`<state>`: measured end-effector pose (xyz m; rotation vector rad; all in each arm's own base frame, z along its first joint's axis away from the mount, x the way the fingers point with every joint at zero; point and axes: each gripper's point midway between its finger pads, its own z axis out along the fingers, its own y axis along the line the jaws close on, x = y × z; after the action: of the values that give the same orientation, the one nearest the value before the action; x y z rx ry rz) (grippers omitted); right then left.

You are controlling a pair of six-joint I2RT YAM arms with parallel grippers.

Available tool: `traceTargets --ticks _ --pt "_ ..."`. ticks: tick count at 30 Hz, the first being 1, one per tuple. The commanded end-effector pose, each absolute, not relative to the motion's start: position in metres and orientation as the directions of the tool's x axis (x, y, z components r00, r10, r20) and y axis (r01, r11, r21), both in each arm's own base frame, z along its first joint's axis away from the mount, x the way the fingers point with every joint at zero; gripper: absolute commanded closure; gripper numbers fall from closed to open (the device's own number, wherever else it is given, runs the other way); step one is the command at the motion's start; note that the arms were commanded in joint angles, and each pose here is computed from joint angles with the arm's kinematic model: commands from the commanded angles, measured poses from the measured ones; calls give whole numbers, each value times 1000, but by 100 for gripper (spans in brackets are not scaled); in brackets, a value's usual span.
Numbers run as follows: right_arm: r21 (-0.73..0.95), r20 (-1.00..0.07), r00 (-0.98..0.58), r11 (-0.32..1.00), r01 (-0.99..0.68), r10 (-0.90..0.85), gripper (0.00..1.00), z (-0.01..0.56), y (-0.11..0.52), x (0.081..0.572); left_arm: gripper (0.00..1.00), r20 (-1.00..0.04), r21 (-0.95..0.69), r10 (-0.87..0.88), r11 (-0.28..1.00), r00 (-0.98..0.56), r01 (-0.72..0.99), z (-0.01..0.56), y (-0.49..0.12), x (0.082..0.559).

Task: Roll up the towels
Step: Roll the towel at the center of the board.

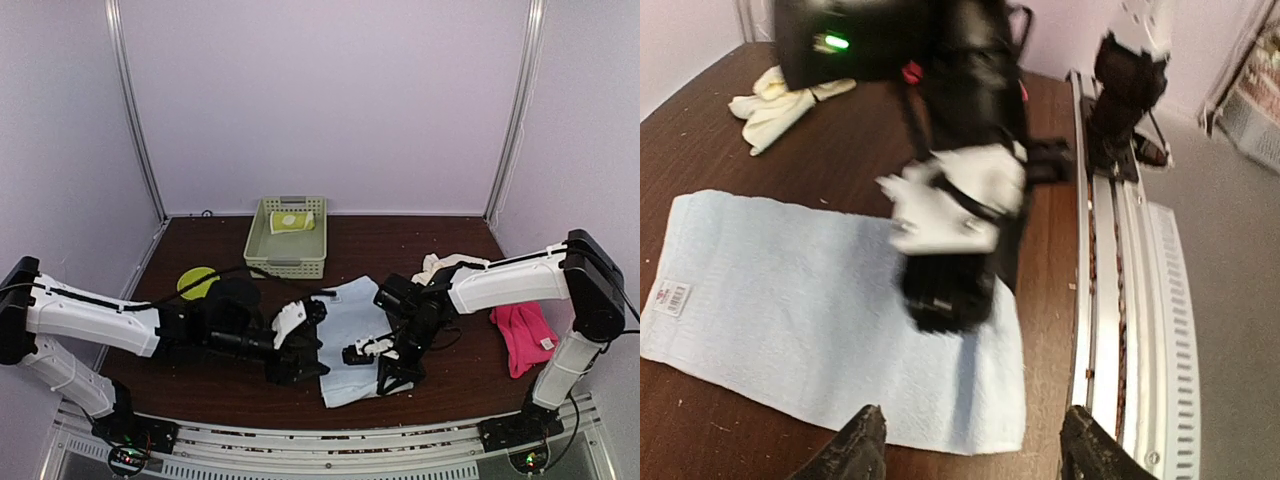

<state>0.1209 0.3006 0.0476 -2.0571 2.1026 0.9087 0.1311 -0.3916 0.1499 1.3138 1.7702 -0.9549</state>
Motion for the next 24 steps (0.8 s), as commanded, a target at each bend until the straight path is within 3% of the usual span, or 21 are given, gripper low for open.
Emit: traceTargets --ticks 1,8,15,19,24 --pt "469 -434 -210 -21 -883 -876 96 57 303 132 39 -806 199 590 190 50 961 115 -394 132" --pt "535 -399 -252 -1 -845 -882 96 47 302 141 38 -795 218 597 122 104 968 96 -434 120" --pt "539 -403 -252 -5 -843 -880 96 46 303 142 38 -753 227 653 145 79 963 69 -457 133" --pt "550 -399 -260 -3 -835 -879 96 45 300 141 49 -718 190 693 97 71 977 50 -457 125" --pt "595 -383 -294 10 -804 -876 96 44 292 139 75 -663 147 749 110 15 983 34 -450 128"
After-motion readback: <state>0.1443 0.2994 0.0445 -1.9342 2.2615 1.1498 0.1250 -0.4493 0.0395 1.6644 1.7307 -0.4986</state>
